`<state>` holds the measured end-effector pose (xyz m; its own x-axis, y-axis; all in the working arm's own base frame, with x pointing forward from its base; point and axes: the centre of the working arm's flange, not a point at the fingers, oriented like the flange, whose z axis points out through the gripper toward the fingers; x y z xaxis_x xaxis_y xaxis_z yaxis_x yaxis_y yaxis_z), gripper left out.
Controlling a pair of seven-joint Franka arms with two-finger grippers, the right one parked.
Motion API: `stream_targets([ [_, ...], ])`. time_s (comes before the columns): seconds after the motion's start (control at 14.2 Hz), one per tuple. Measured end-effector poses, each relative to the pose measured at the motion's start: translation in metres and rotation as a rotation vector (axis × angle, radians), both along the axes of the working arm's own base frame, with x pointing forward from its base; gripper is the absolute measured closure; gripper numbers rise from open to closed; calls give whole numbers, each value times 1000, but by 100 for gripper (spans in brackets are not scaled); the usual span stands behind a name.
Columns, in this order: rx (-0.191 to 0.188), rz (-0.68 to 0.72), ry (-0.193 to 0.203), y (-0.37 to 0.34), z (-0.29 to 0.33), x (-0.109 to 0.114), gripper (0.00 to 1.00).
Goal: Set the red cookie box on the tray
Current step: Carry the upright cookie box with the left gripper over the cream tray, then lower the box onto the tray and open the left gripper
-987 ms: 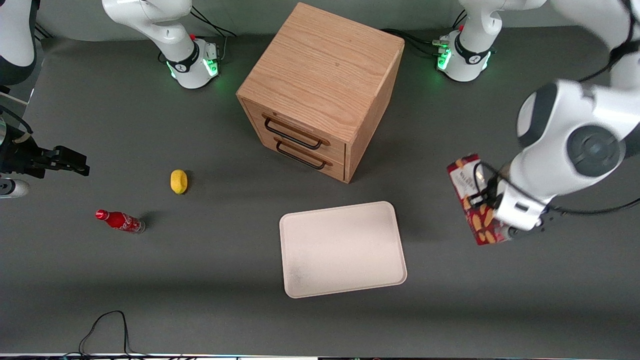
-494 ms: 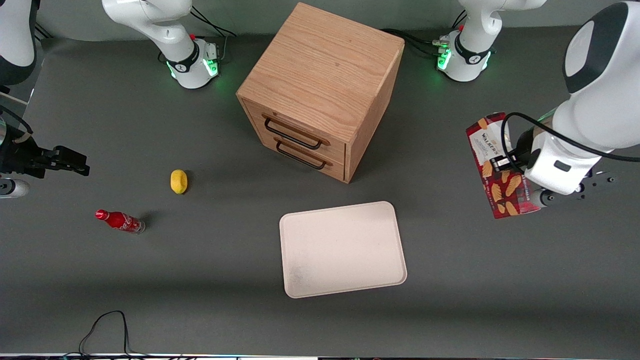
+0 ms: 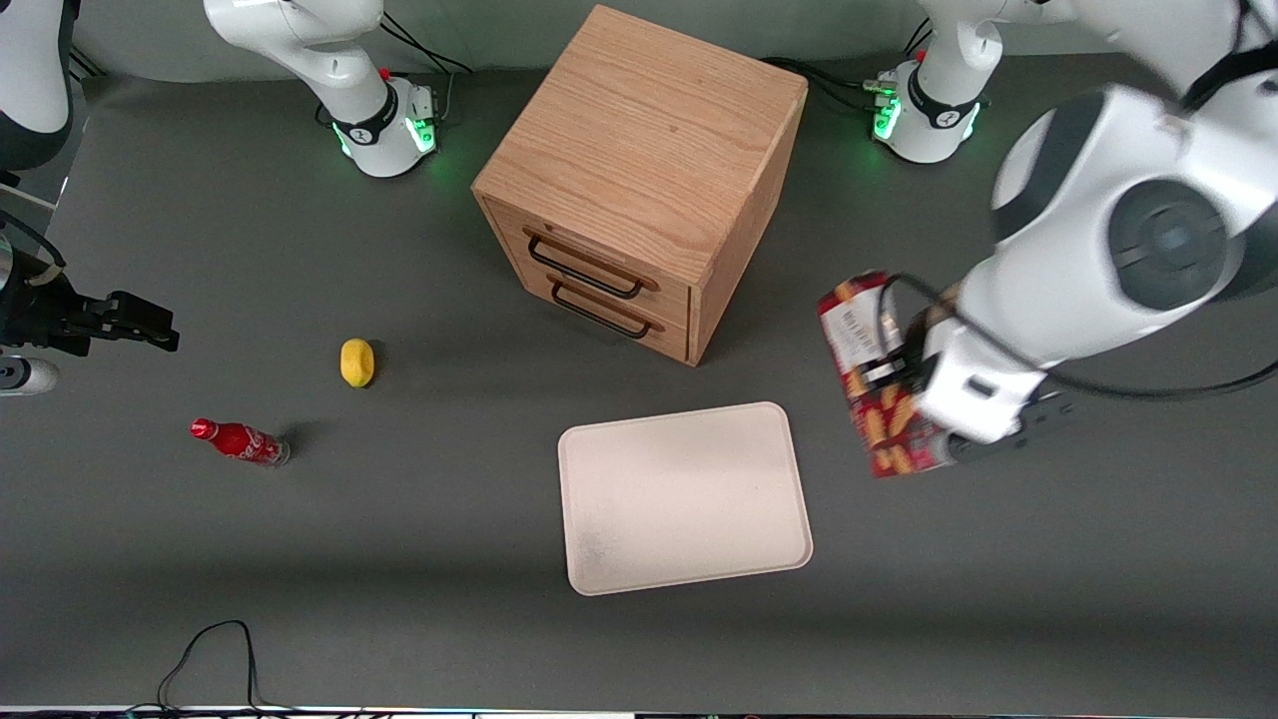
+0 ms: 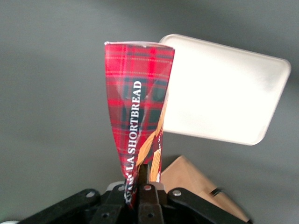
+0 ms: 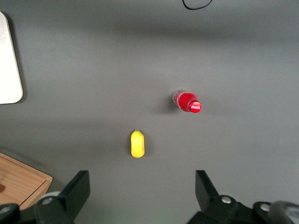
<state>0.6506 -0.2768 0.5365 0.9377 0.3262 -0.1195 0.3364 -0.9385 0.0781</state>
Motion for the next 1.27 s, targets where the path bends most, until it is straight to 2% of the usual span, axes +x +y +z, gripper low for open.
stream_targets([
  [0.14,-7,-1,-50,-59,-45,8,97],
  [0.35,-13,-45,-67,-100,-99,12,97],
  [0.42,-2,-84,-68,-95,-108,18,97],
  [0.56,48,-132,-82,-71,-129,34,97],
  [0.71,101,-168,-117,-56,-164,49,97],
  [0.78,113,-185,-129,-53,-186,53,97],
  [0.99,115,-190,-118,-46,-245,57,97],
  [1.27,118,-180,-102,-43,-264,57,97],
])
